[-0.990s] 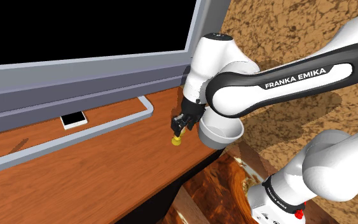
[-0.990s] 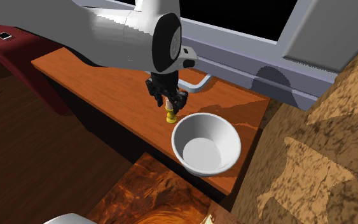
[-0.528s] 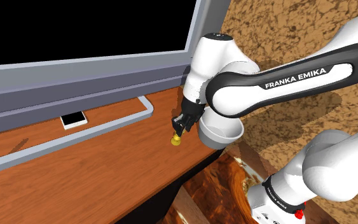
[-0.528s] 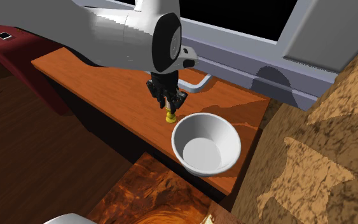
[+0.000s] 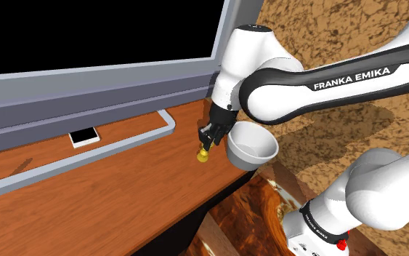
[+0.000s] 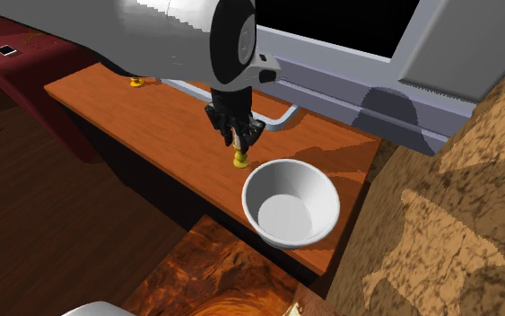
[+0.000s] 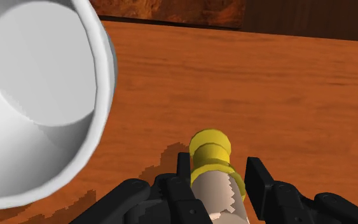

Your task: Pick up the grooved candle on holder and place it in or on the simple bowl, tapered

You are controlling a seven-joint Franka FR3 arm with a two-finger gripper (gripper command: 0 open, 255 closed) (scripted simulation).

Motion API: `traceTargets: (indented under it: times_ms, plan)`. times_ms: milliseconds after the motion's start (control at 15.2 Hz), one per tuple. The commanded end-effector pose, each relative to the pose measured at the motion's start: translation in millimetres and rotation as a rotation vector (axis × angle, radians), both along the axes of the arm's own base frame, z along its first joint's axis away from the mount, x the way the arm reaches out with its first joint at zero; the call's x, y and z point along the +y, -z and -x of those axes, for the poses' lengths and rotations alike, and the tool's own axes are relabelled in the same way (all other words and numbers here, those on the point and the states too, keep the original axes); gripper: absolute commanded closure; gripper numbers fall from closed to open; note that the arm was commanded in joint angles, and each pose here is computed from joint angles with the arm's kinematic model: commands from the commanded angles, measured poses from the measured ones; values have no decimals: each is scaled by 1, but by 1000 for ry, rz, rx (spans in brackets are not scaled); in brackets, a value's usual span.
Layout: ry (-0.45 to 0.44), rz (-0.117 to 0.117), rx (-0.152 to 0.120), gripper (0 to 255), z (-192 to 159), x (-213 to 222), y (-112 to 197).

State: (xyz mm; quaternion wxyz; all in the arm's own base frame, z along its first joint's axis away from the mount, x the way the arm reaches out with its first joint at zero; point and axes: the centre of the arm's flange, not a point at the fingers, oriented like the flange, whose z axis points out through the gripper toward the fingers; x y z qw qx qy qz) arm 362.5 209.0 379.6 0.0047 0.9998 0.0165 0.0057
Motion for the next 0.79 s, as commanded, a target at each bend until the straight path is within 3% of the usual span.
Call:
traceTargets:
  times_ms: [0,726]
  plan:
    - [0,0,1,255,0,1,-11]
    - [0,0,1,255,0,1,-69]
